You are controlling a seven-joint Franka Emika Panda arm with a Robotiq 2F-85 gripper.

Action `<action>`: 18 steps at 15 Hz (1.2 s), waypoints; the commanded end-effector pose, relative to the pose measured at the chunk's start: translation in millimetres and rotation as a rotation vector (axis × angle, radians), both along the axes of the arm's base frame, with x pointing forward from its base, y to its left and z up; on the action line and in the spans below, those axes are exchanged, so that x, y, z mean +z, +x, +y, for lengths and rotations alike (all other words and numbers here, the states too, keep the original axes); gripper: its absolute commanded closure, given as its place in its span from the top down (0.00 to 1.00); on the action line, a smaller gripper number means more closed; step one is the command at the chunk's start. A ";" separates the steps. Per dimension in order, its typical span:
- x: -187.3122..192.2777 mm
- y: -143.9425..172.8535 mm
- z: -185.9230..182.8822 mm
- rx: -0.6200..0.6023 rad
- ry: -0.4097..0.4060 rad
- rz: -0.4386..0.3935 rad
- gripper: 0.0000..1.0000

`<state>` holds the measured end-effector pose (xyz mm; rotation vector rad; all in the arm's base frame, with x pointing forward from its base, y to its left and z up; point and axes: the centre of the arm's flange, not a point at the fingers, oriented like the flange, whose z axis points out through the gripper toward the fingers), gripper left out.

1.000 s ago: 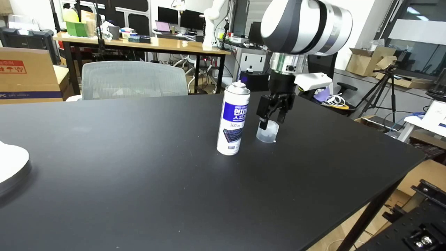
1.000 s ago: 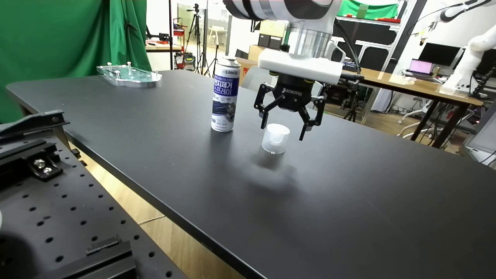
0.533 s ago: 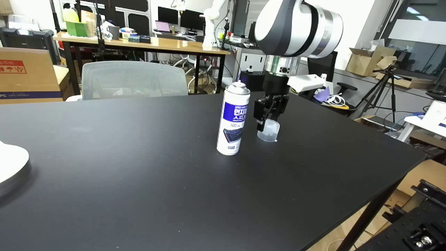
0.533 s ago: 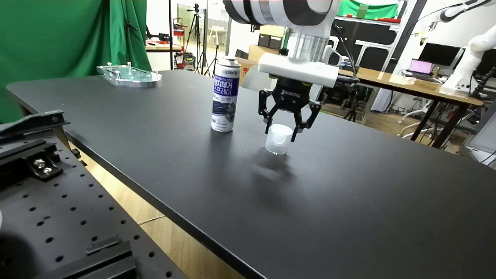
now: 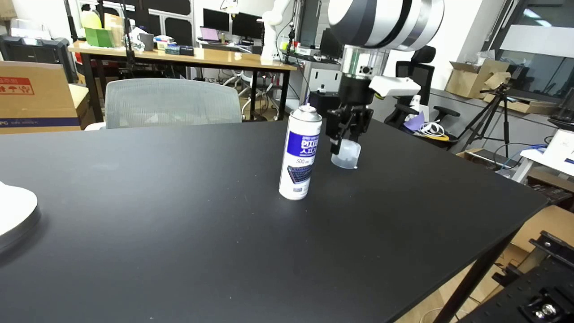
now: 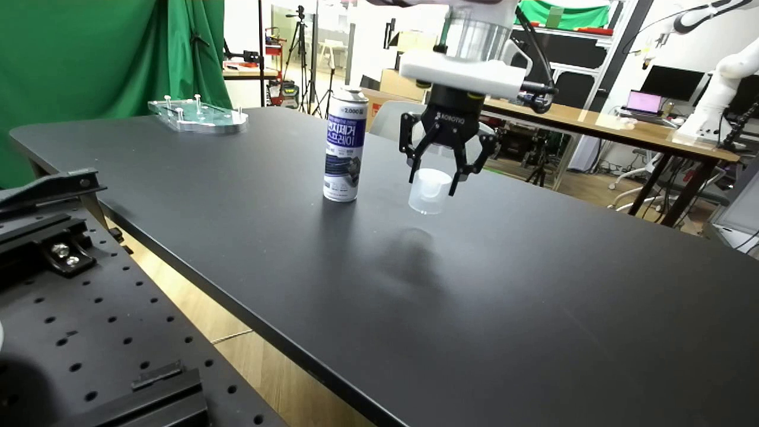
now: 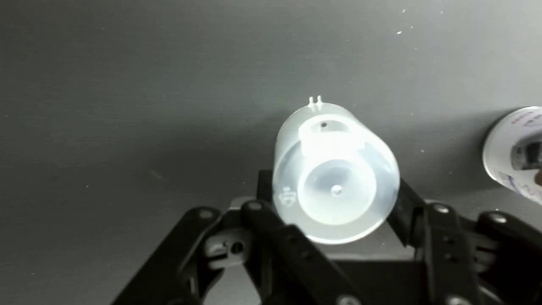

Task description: Put the lid on the can

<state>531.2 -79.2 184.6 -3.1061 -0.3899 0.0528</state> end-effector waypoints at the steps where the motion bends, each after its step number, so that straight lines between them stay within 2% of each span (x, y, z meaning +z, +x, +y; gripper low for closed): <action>1: 71.8 10.4 2.4 -0.055 0.006 0.062 0.40; 5: 141.3 19.9 15.4 -0.039 0.002 0.093 0.40; 8: 172.1 25.0 40.0 -0.013 -0.017 0.094 0.40; 12: 180.2 22.8 90.0 0.059 -0.044 0.060 0.40; 18: 179.5 8.5 145.1 0.134 -0.027 0.041 0.40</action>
